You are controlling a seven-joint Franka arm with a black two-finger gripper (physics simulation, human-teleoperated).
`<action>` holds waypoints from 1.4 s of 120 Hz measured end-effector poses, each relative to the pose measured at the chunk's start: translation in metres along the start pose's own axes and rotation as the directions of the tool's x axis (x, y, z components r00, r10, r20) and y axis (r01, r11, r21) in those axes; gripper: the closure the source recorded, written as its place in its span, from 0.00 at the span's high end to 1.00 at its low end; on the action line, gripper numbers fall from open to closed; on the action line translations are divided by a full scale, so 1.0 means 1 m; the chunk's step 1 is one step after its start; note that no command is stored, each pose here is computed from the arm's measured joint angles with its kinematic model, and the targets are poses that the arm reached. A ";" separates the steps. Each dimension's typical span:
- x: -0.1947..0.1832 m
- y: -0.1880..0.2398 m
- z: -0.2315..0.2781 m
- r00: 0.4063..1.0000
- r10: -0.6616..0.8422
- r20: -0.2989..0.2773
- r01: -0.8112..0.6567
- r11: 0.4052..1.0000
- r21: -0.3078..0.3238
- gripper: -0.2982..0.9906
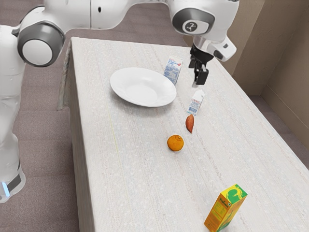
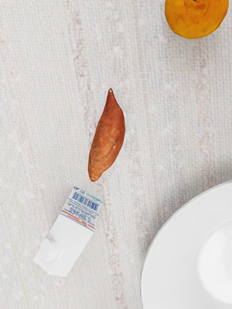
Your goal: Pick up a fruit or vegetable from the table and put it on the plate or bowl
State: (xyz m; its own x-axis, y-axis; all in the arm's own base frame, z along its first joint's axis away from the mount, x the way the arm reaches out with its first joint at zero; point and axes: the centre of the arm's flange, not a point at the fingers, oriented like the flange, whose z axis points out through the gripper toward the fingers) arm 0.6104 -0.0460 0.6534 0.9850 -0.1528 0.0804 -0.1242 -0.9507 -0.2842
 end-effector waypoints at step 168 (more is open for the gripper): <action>-0.025 0.083 0.170 0.990 -0.074 0.123 0.110 0.941 -0.320 0.77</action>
State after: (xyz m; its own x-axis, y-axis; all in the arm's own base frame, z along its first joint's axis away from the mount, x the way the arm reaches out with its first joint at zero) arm 0.5958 -0.0753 0.4652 0.9987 -0.0473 -0.0172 -0.0465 -0.9978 0.0475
